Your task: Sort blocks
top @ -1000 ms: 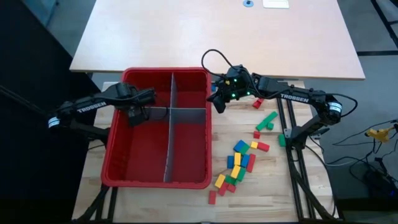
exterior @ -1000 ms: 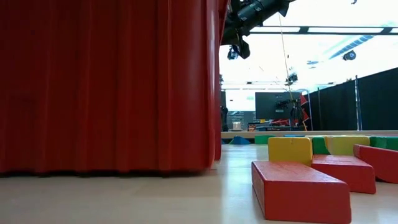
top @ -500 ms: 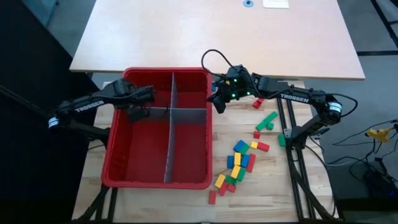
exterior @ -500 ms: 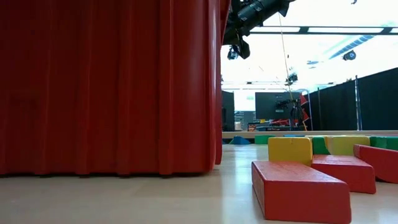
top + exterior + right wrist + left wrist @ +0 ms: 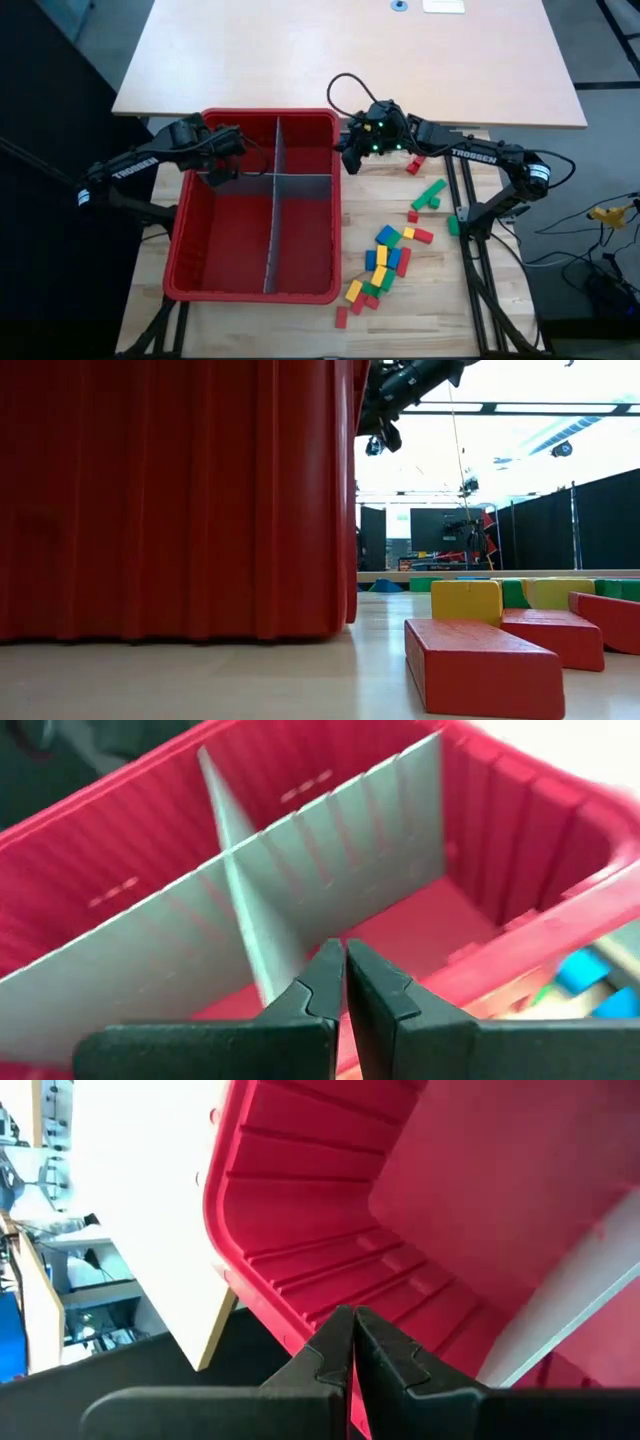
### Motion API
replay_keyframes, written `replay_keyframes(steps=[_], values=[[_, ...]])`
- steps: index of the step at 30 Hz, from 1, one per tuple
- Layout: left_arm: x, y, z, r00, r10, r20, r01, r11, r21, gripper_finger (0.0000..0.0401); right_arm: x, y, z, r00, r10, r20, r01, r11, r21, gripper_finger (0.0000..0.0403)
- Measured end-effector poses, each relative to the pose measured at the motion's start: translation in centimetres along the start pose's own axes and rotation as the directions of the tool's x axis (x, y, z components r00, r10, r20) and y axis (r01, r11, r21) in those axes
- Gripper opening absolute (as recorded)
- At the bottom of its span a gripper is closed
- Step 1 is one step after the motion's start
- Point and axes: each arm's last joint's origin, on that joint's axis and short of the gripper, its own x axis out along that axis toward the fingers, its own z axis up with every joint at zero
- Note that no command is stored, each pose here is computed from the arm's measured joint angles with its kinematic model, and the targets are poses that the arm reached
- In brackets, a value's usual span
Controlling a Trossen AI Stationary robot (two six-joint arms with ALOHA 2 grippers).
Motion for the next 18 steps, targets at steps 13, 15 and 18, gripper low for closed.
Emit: replay_keyframes(steps=[13, 15, 18], values=[[1.4, -1.2, -0.5, 0.998, -0.025, -0.061, 0.027, 0.999, 0.03, 0.0, -0.6, -2.2, 1.2, 0.994, -0.066, 0.091, 0.065, 0.998, 0.01, 0.0], [1.9, -1.6, -0.7, 0.997, -0.023, -0.079, 0.027, 0.999, 0.044, 0.0, -0.6, -2.2, 1.2, 0.994, -0.065, 0.091, 0.064, 0.998, 0.009, 0.0], [2.6, -2.2, -1.0, 0.993, -0.034, -0.113, 0.041, 0.997, 0.067, 0.0, -0.6, -2.2, 1.2, 0.994, -0.064, 0.091, 0.064, 0.998, 0.009, 0.0]])
